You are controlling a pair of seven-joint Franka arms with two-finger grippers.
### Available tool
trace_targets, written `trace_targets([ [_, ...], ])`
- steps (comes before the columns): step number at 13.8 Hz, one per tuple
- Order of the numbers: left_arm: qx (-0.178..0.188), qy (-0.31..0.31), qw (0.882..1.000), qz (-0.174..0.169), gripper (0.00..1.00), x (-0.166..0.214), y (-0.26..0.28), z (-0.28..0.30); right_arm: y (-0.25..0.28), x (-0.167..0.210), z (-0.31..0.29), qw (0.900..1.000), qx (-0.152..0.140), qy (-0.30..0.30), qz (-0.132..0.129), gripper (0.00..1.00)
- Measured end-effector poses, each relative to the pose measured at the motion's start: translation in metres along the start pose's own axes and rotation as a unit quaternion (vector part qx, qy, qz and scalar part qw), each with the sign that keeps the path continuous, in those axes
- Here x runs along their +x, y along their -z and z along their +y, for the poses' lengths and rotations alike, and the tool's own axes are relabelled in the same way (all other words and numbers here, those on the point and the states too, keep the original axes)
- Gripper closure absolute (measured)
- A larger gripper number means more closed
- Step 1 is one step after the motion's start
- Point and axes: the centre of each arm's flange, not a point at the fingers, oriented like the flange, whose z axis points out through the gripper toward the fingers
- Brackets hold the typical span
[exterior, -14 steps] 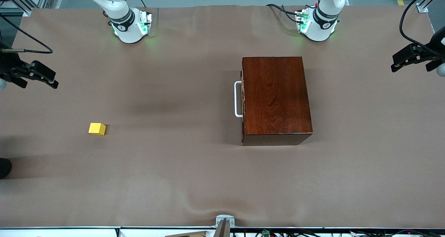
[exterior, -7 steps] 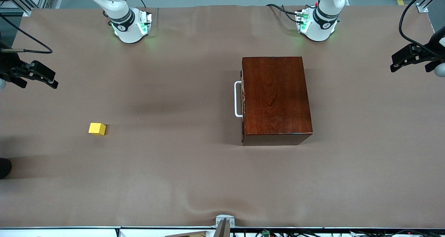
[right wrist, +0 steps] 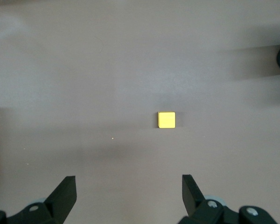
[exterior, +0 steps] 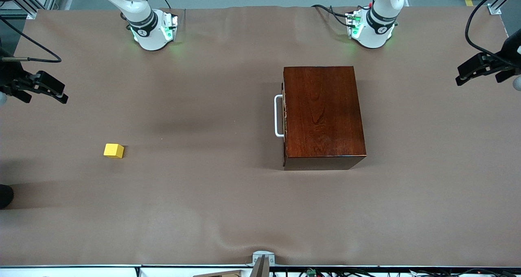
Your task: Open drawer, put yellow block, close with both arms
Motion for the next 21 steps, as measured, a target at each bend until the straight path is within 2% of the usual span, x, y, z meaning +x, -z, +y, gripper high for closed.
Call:
trace_targets([
  [4,0.001,0.022,1.000,-0.012,0.00,-0.001,-0.014,0.059,0.000,0.000,0.004,1.000,0.000,0.001,0.000,0.00],
  [9,0.000,0.022,1.000,-0.020,0.00,-0.004,-0.047,0.170,0.000,0.000,0.005,1.000,0.000,0.001,0.000,0.00],
  [12,0.003,0.012,1.000,-0.006,0.00,-0.011,-0.064,0.230,0.000,0.000,0.005,1.000,0.000,0.001,0.000,0.00],
  [17,0.037,-0.015,0.999,0.006,0.00,-0.038,-0.124,0.341,0.000,0.000,0.005,1.000,-0.001,0.003,-0.001,0.00],
  [21,0.058,-0.001,0.997,0.050,0.00,-0.079,-0.190,0.442,0.000,0.000,0.006,1.000,-0.001,0.003,-0.002,0.00],
])
